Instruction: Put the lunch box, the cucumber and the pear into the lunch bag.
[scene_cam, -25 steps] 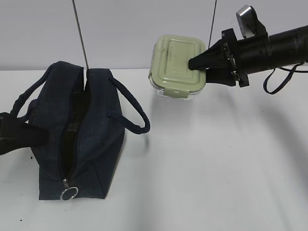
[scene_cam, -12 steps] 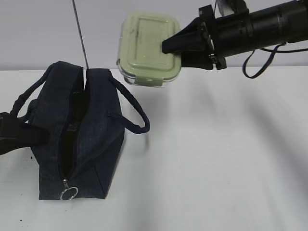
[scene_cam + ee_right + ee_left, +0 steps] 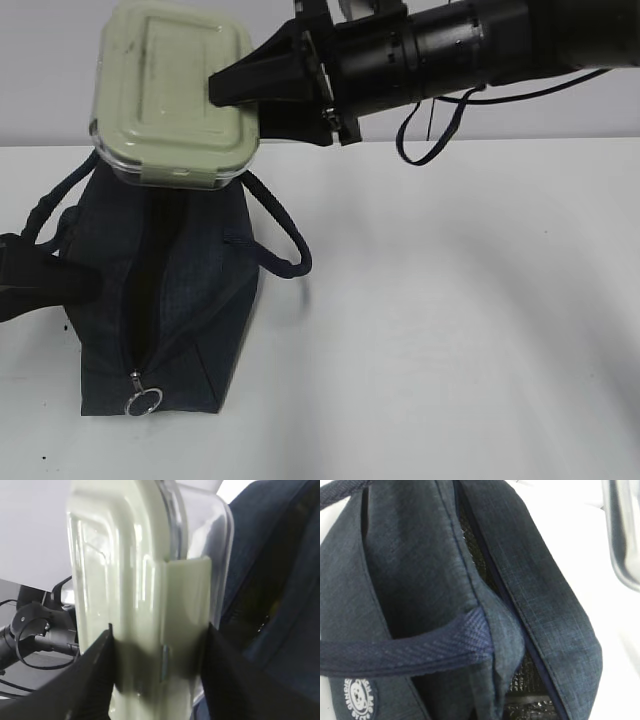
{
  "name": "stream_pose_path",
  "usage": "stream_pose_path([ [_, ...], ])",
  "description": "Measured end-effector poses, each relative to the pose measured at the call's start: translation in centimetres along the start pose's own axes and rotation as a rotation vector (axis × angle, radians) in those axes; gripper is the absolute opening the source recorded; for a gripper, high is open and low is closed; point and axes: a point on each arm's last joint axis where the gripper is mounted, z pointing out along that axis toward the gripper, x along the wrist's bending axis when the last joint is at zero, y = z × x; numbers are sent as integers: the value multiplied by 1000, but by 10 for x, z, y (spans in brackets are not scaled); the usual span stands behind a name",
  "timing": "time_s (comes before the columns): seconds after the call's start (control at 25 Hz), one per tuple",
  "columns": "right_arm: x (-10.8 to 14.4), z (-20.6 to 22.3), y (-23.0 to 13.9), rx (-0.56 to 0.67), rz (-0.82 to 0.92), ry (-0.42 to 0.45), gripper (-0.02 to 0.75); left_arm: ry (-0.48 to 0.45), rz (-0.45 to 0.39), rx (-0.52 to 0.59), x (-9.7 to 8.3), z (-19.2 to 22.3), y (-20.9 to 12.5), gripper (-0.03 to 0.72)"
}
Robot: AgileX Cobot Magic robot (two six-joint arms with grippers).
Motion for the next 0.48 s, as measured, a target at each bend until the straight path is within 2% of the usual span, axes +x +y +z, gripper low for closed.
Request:
stream_pose_path([
  [0.24, -17, 27, -10, 19, 80, 44, 386, 1, 0, -1, 0, 0, 0, -16],
  [0.36, -37, 34, -14, 18, 121, 19, 386, 1, 0, -1, 0, 0, 0, -16],
  [0.48, -54, 38, -16, 18, 127, -55, 386, 1, 0, -1, 0, 0, 0, -16],
])
